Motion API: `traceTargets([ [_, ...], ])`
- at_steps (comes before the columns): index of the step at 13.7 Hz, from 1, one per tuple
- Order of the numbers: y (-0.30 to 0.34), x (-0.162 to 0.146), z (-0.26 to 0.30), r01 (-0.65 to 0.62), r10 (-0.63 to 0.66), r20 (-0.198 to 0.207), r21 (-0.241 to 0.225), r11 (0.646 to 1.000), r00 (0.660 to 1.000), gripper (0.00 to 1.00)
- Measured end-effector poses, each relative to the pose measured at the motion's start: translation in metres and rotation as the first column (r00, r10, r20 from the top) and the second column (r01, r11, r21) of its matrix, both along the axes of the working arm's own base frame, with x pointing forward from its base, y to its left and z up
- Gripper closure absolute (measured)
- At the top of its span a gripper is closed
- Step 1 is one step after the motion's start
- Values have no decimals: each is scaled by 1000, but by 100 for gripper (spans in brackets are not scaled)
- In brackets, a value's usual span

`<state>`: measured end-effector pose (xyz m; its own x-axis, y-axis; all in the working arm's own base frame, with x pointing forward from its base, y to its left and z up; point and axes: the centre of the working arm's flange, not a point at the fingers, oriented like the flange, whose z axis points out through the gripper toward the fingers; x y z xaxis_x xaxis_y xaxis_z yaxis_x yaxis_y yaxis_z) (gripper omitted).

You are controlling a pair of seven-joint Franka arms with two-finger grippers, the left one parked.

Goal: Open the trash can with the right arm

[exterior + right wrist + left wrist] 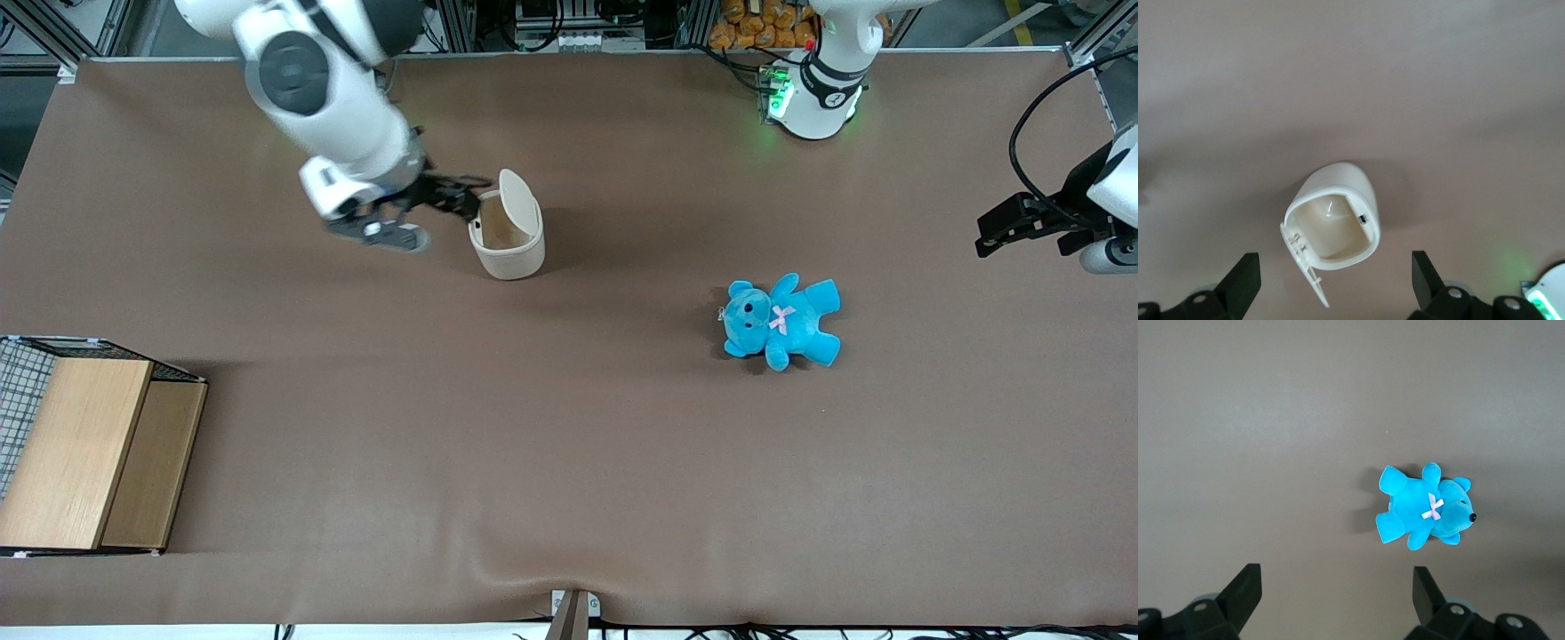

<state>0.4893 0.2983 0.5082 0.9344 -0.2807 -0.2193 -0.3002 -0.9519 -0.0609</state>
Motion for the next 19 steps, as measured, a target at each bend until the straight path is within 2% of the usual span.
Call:
traceTargets([
  [4, -53, 29, 25, 15, -15, 6, 21, 1000, 1000, 0],
  [11, -113, 53, 37, -11, 9, 32, 49, 999, 999, 0],
  [14, -118, 54, 46, -32, 30, 48, 25, 999, 998, 0],
  [17, -125, 51, 64, -60, 61, 47, -25, 998, 997, 0],
  [19, -144, 51, 85, -108, 110, 74, -34, 994, 991, 0],
])
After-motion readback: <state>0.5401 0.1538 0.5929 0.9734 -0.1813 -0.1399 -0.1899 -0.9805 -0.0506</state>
